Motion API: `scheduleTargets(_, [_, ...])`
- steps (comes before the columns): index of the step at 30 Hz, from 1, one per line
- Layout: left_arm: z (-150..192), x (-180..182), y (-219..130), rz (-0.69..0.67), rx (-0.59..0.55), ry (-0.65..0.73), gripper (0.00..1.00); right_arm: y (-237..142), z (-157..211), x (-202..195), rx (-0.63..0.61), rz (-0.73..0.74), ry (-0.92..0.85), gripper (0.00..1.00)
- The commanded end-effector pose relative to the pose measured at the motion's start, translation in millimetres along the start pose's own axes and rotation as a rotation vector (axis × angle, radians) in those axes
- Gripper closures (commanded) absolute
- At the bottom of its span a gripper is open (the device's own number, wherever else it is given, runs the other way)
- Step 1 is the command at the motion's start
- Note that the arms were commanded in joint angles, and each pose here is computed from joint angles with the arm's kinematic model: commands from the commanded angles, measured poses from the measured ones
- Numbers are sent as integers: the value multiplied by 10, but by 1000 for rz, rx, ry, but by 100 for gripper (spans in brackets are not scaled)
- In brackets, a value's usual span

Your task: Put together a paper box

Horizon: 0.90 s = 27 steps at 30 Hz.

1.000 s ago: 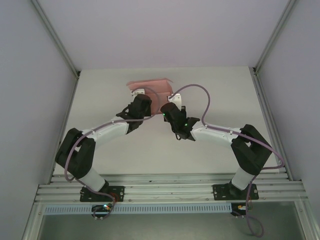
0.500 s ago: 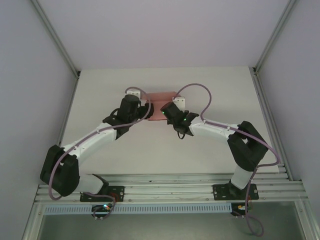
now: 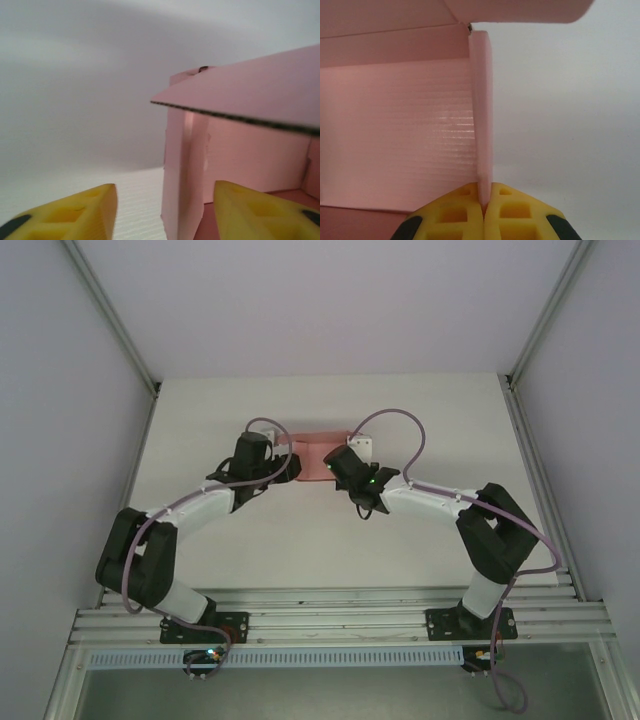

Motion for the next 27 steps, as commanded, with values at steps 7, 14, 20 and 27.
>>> scheduleTargets(7, [-99, -105, 112, 99, -46, 23, 53, -135, -113, 56, -49, -84, 75, 100])
scheduleTargets(14, [-43, -53, -138, 170, -225, -6, 43, -116, -196, -69, -34, -65, 161, 100])
scheduleTargets(20, [66, 4, -391, 142, -377, -6, 36, -135, -277, -93, -29, -88, 204, 100])
scheduleTargets(27, [-79, -82, -336, 224, -373, 6, 33, -190, -289, 2, -19, -148, 185, 100])
Point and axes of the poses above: each hand's point on the last joint's axis, 136 mm out from that joint toward the fingers, its own y axis out along the fingers, its own x axis along the line the jaws close on, z = x × y, the point moved 10 cm from there along -y, back along the fingers, and after that the axes turned 10 degrees about y, right-handed, at the moved point
